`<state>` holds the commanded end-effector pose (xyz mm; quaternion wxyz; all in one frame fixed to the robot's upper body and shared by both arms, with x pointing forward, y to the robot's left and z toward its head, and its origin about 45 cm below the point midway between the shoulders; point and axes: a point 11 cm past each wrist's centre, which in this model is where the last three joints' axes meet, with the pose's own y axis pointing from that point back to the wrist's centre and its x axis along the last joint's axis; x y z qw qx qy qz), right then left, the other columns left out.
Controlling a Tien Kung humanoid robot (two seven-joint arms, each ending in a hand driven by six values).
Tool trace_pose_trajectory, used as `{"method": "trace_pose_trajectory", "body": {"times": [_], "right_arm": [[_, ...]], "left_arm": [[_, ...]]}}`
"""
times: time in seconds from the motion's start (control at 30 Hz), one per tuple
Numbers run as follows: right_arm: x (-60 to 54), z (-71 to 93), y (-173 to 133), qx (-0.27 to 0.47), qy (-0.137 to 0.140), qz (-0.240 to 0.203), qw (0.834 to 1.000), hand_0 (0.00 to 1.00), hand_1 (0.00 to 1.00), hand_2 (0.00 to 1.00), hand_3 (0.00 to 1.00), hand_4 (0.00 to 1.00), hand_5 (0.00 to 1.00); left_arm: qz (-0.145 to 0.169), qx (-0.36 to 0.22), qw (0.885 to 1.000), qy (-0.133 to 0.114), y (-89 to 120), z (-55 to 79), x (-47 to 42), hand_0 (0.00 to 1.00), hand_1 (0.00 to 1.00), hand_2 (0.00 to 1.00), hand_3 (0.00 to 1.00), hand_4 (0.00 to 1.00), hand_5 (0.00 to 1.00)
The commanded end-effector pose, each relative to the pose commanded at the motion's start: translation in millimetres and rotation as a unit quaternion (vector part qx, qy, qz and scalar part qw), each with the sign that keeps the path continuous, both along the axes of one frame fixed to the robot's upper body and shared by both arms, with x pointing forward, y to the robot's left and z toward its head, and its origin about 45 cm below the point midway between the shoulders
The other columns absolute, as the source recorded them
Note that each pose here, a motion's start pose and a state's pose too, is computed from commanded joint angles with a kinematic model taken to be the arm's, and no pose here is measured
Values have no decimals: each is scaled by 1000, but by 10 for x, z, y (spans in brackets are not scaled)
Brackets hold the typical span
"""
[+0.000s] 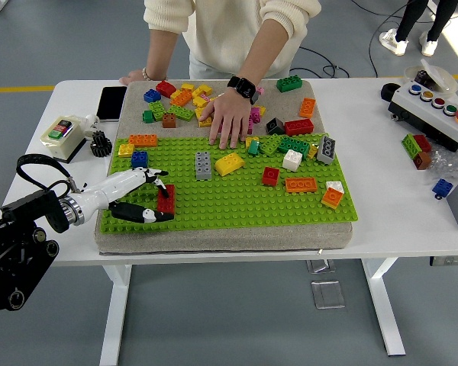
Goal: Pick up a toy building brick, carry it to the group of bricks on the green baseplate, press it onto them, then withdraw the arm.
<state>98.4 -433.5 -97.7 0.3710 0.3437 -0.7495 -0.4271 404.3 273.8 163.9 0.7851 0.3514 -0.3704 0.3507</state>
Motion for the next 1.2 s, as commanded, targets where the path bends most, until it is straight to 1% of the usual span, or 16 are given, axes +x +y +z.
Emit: {"method": "trace_pose_trajectory", "body": {"times": [0.33, 0.7, 0.97, 1.1, 1.2], "right_arm": [[7, 3, -5, 0, 0, -1, 1000, 723, 638, 682, 606, 939, 490], [-3, 0, -2, 0, 1, 0, 1000, 723, 638, 681, 606, 939, 490], [-1, -1, 2, 0, 1, 1, 1000, 722, 638, 681, 606, 939, 490], [-5, -1, 1, 0, 1, 1, 1000, 722, 638, 681, 606, 939, 490], [-12, -2, -1, 0, 2, 0, 1000, 723, 638, 681, 606, 939, 491]], "left_arm": [[3, 2, 1000, 0, 9, -19, 8, 998, 998, 973, 620, 981, 743], [9, 11, 1000, 7, 59, -84, -6, 998, 998, 972, 618, 979, 740], [10, 12, 1000, 10, 55, -114, -13, 998, 997, 972, 617, 978, 729], [10, 10, 1000, 10, 57, -109, -16, 998, 997, 972, 617, 978, 729], [8, 3, 1000, 4, 43, -49, -17, 998, 994, 966, 615, 978, 727]]}}
